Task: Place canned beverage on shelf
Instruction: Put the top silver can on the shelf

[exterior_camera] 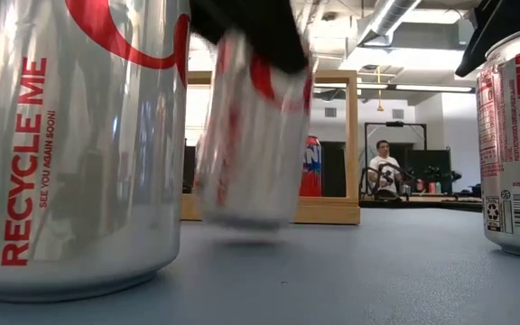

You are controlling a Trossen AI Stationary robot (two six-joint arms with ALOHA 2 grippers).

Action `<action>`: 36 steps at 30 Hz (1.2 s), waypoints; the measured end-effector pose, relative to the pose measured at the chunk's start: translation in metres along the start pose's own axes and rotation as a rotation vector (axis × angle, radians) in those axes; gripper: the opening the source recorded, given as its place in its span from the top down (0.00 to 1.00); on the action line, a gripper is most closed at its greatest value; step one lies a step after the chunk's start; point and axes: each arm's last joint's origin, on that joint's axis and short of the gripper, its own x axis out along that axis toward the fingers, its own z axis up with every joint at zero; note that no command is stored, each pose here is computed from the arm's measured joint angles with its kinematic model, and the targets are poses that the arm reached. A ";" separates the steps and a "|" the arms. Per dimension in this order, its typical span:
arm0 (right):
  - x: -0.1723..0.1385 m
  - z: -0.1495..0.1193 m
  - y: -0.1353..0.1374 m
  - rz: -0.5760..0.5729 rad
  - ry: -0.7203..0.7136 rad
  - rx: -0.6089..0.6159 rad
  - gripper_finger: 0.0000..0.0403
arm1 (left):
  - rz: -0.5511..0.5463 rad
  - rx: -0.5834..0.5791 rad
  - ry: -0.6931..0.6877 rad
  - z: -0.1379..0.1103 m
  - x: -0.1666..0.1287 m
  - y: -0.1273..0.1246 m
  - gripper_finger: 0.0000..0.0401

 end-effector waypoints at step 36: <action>0.000 0.006 0.003 -0.003 -0.096 0.084 0.16 | -1.030 0.655 -0.737 0.053 -0.253 0.243 0.30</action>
